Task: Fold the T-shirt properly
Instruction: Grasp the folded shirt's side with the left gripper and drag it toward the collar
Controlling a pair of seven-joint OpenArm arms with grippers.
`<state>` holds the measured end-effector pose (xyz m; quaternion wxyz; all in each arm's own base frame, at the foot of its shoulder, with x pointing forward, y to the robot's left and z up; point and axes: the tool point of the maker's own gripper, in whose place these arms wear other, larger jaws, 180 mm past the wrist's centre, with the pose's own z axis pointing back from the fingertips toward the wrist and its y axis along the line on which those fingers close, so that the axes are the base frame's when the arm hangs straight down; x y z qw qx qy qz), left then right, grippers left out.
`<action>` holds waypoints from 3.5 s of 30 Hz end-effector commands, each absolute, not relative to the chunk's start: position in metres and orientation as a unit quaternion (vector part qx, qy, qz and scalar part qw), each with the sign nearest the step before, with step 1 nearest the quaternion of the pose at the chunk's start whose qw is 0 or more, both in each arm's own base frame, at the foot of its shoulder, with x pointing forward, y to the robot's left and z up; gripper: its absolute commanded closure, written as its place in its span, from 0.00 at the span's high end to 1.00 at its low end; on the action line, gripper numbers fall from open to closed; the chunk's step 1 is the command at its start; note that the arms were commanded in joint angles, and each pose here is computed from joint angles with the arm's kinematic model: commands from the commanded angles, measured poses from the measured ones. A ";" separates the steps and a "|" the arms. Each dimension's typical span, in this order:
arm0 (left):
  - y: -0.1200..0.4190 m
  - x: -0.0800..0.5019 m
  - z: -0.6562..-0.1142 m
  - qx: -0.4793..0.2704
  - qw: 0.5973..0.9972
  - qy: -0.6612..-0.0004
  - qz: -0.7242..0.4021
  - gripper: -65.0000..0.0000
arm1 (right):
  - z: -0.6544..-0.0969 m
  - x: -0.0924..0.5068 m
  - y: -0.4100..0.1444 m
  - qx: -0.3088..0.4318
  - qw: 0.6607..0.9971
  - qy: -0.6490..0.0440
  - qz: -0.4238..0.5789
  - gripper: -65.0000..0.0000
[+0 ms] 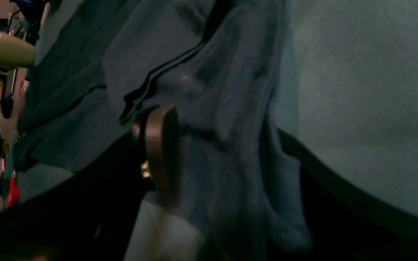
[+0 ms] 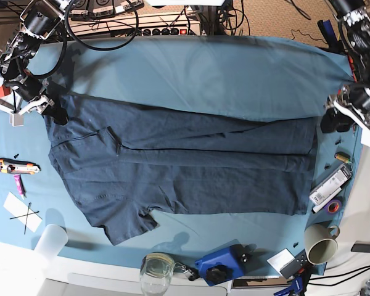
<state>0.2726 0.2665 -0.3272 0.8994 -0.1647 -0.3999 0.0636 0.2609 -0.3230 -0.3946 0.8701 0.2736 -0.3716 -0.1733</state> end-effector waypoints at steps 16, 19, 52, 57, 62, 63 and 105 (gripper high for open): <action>0.263 0.309 -0.376 -0.243 0.901 -0.338 0.122 0.49 | -0.418 0.236 -0.320 0.254 0.908 -0.294 -0.159 0.45; 0.267 0.309 -0.385 -0.232 0.907 -0.326 0.130 0.49 | -0.418 0.236 -0.320 0.254 0.908 -0.293 -0.159 0.45; 0.218 0.298 -0.395 -0.243 0.935 -0.245 0.087 0.00 | -0.381 0.251 -0.325 0.247 0.901 -0.335 -0.121 0.00; 0.225 0.292 -0.391 -0.225 0.940 -0.245 0.075 0.00 | -0.370 0.250 -0.323 0.233 0.911 -0.329 -0.091 0.00; 0.244 0.275 -0.387 -0.189 0.950 -0.243 0.059 0.00 | -0.353 0.256 -0.322 0.225 0.907 -0.350 -0.072 0.00; 0.246 0.272 -0.386 -0.187 0.950 -0.242 0.056 0.00 | -0.350 0.257 -0.324 0.222 0.906 -0.354 -0.072 0.00; 0.257 0.179 -0.377 -0.152 0.966 -0.209 0.011 0.50 | -0.309 0.213 -0.365 0.244 0.877 -0.402 -0.100 0.26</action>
